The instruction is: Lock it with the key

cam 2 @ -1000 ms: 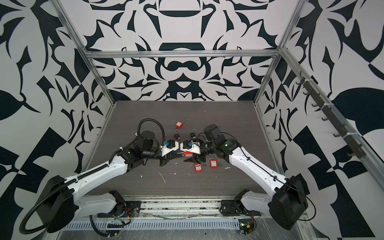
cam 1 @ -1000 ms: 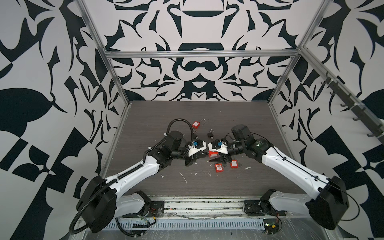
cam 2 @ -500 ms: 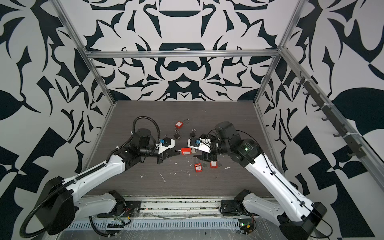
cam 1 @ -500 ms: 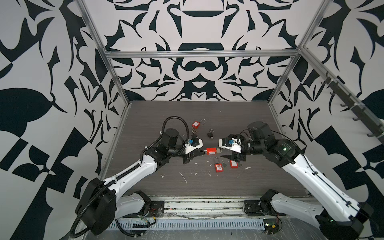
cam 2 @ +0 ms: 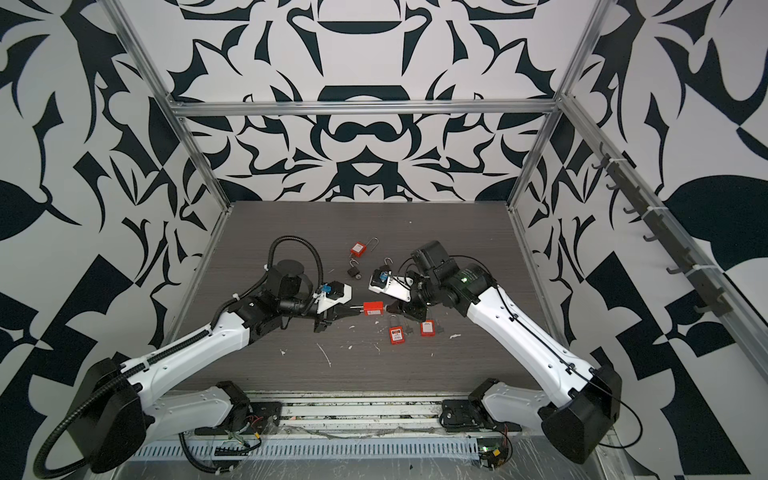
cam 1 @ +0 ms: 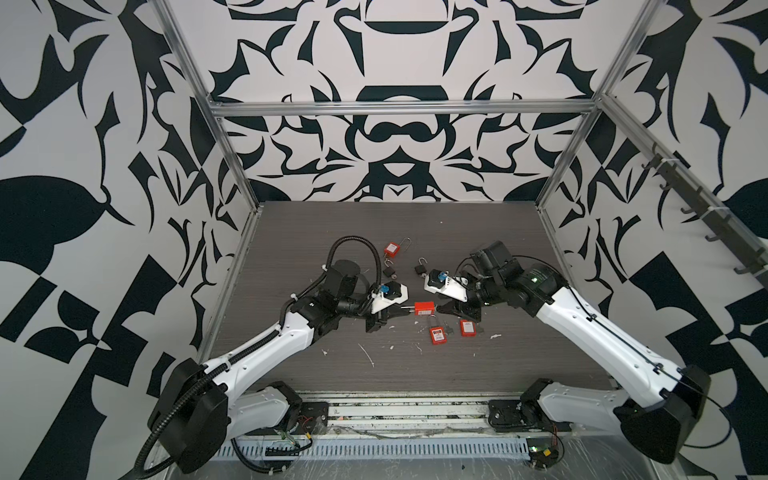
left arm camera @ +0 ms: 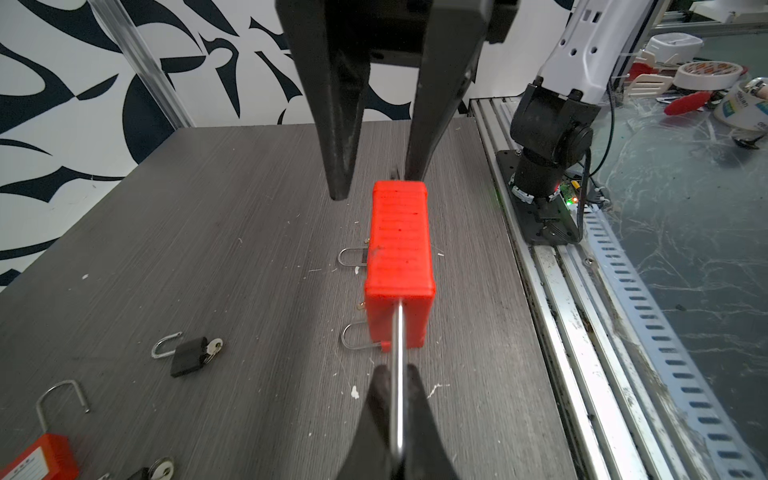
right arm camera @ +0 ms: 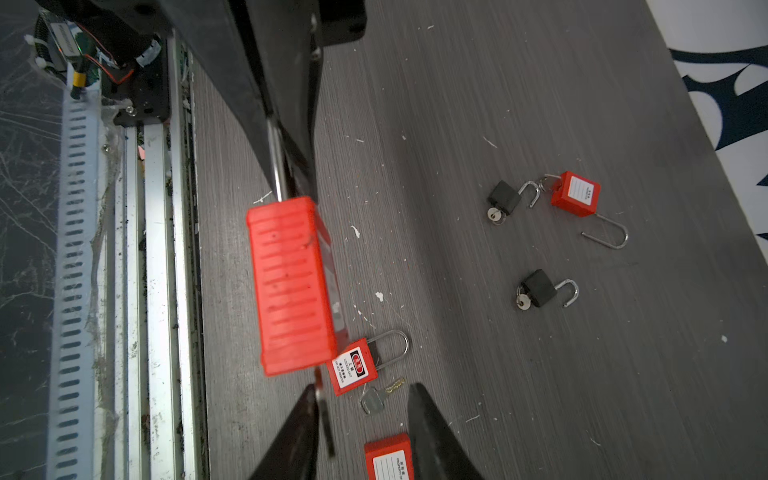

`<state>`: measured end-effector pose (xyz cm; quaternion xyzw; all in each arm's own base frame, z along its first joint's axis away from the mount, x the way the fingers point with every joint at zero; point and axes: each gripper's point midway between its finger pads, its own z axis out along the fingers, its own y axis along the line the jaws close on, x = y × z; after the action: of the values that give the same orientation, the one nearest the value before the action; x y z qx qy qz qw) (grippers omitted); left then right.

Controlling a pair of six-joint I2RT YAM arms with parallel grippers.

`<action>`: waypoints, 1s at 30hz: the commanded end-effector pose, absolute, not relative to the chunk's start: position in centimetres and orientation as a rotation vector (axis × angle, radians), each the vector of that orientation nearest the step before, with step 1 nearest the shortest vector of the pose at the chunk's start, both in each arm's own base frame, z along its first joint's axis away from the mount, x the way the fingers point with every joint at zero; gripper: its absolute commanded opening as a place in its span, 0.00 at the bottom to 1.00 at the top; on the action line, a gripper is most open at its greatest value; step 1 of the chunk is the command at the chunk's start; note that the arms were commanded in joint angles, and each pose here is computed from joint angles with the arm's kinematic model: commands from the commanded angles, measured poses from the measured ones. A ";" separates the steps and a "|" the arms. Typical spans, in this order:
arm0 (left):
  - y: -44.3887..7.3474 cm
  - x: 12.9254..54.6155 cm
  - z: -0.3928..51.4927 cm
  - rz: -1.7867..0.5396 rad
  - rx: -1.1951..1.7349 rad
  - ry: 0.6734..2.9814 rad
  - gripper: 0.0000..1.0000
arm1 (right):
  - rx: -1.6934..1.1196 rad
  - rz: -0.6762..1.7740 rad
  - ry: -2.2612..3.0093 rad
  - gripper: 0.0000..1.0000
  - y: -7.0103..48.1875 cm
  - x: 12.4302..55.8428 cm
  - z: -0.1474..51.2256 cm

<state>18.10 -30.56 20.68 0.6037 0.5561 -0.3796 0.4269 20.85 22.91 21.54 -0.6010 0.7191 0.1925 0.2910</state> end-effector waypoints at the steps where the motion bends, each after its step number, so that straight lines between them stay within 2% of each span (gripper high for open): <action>1: -30.8 17.6 23.1 -0.951 1.514 1.305 0.00 | -1.602 0.512 1.903 0.36 23.0 20.9 22.5; 6: -30.8 17.5 22.8 -0.964 1.516 1.314 0.00 | -1.597 0.530 1.751 0.21 24.1 21.0 23.4; 11: -30.7 17.4 22.5 -0.968 1.520 1.332 0.00 | -1.640 0.523 1.621 0.19 24.0 19.9 23.8; 16: -30.6 17.3 22.5 -0.971 1.531 1.337 0.00 | -1.698 0.621 1.612 0.16 24.3 18.4 23.4; 20: -30.2 17.1 22.9 -0.957 1.542 1.348 0.00 | -1.738 0.653 1.631 0.01 24.2 17.8 22.5; 30: -29.1 17.3 21.5 -0.867 1.615 1.386 0.00 | -1.712 0.539 1.732 0.00 21.9 19.1 19.7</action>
<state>17.46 -29.45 20.04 0.6265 0.5708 -0.3549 0.3946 18.72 23.79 21.10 -0.6613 0.6319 0.2309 0.3317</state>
